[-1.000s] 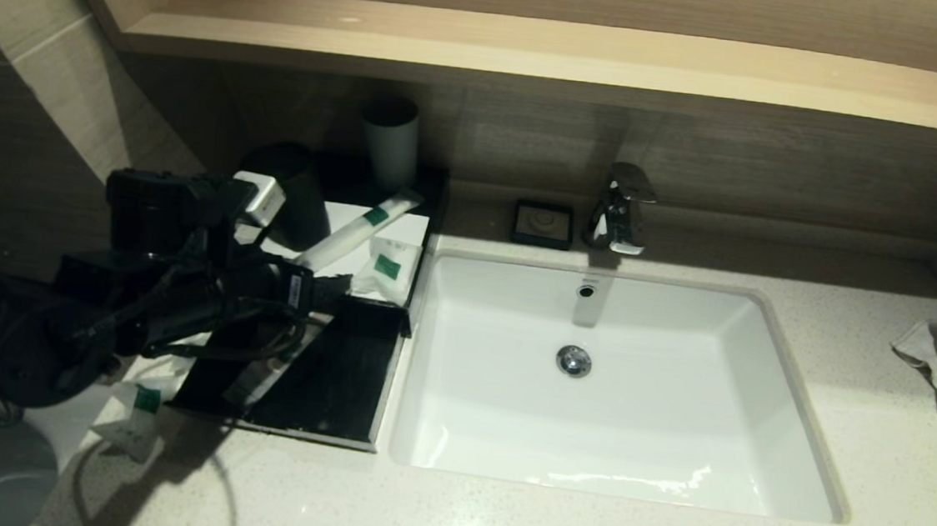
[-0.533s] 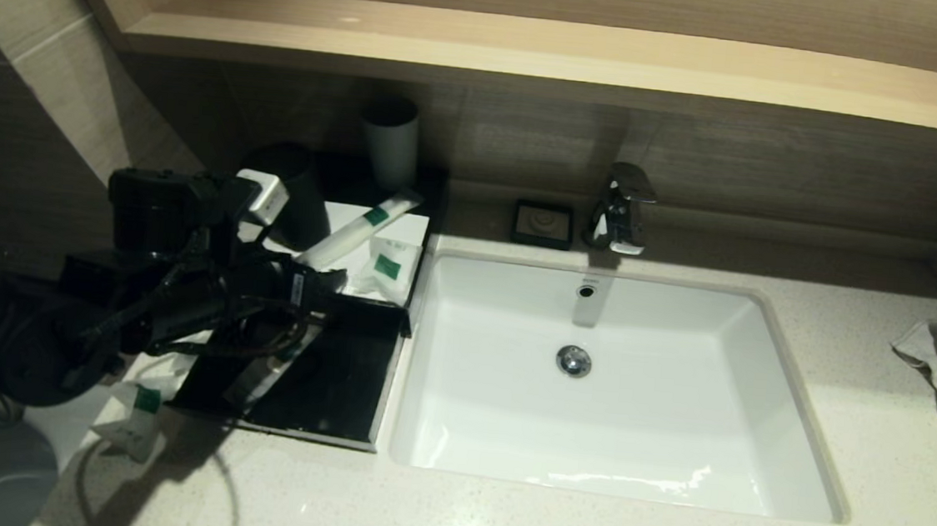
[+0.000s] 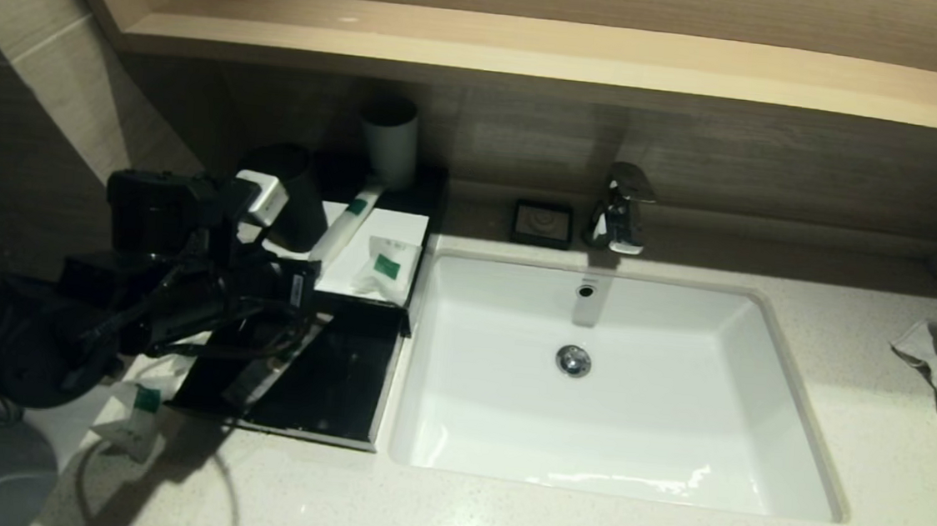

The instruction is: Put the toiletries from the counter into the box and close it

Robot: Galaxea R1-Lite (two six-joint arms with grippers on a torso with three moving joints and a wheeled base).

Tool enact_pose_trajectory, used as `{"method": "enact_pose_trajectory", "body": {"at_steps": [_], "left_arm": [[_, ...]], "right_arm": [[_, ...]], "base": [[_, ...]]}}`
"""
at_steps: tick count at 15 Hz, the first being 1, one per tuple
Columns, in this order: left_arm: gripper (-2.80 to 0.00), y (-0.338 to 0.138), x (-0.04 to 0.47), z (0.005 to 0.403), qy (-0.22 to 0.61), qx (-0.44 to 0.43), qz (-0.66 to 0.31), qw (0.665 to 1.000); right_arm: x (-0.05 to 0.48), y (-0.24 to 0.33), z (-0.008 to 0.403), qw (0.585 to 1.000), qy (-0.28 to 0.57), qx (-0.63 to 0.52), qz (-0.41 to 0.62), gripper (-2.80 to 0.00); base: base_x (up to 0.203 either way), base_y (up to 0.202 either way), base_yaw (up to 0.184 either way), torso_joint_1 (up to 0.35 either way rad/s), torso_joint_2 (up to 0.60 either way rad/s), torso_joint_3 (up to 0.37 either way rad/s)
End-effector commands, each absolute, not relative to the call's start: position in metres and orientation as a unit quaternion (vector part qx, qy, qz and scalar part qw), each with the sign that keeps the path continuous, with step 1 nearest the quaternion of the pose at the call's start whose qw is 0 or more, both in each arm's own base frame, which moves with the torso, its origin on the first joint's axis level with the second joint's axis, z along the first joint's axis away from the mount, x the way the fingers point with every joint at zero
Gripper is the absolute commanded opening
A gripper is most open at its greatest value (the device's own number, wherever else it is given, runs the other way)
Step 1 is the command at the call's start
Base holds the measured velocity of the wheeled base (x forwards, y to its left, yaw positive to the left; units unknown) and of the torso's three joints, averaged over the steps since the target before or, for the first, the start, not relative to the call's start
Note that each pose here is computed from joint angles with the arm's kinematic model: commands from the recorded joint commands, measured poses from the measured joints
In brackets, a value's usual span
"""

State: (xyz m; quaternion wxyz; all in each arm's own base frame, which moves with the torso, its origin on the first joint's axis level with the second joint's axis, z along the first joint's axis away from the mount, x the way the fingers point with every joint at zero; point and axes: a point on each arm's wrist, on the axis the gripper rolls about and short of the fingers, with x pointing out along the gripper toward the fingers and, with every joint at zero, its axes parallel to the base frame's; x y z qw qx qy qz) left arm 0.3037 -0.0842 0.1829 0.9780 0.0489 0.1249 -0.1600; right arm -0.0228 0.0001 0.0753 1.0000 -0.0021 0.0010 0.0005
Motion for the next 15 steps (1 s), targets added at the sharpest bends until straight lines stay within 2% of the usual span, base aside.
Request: {"method": "enact_pose_trajectory", "body": {"at_steps": [1,15], "left_arm": [[-2.8,-0.084,0.302,0.185,0.122,0.049,-0.16,0.978],[-2.8,-0.086,0.275,0.216,0.07,0.042,-0.177,0.981]], "right_arm": [[-0.023,0.0,0.075,1.0,0.001,-0.002,0.001,-2.8],[-0.023,0.0,0.075,1.0,0.001,-0.002,0.0,-2.8]], "base": [[0.0,0.0,0.0,0.0,0.0,0.0],[0.0,0.0,0.0,0.0,0.0,0.0]]}}
